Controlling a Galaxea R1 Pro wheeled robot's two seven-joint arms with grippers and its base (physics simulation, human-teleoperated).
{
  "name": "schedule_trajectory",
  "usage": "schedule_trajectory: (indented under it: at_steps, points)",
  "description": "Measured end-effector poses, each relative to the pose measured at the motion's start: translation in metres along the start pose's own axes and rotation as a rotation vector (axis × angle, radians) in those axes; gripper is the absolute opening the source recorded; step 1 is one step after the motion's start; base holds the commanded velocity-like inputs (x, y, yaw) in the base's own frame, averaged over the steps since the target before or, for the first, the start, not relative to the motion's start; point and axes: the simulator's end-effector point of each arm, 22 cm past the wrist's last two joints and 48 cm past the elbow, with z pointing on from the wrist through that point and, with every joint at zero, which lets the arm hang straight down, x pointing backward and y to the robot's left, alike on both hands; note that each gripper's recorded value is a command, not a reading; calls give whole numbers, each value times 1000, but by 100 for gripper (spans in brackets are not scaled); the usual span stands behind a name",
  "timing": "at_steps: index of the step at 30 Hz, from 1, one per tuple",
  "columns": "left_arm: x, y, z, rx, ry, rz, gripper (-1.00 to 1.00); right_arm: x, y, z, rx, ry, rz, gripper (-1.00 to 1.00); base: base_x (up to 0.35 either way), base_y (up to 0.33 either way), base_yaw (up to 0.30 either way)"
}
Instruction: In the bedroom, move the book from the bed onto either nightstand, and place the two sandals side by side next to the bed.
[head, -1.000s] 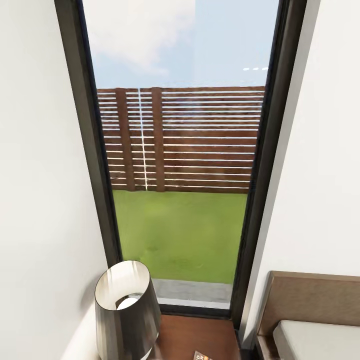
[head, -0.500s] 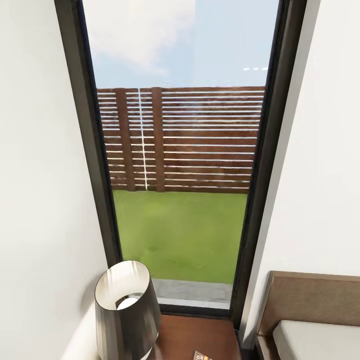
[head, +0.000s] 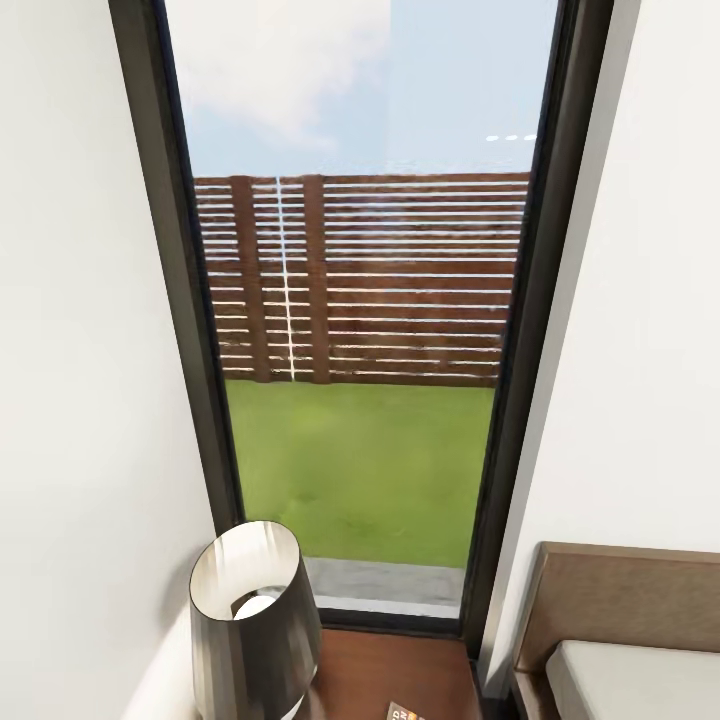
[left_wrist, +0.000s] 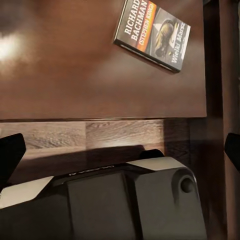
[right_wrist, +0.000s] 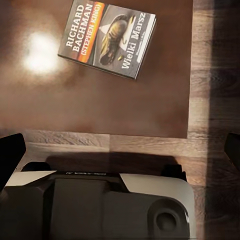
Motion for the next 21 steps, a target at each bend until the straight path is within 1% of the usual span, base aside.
schedule_trajectory:
  at_steps: [7, 16, 20, 21]
  points:
    - [6, 9, -1, -30, 3, 27, 100, 19, -2, -1, 3, 24, 7, 100, 0, 0, 0]
    - [8, 15, -1, -49, 3, 34, 100, 27, -2, -1, 3, 35, 10, 100, 0, 0, 0]
    - [8, 20, -1, -71, 3, 34, 100, 33, -3, -2, 4, 43, 11, 100, 0, 0, 0]
    - [8, 24, -2, -86, 3, 35, 100, 38, -3, -2, 5, 50, 13, 100, 0, 0, 0]
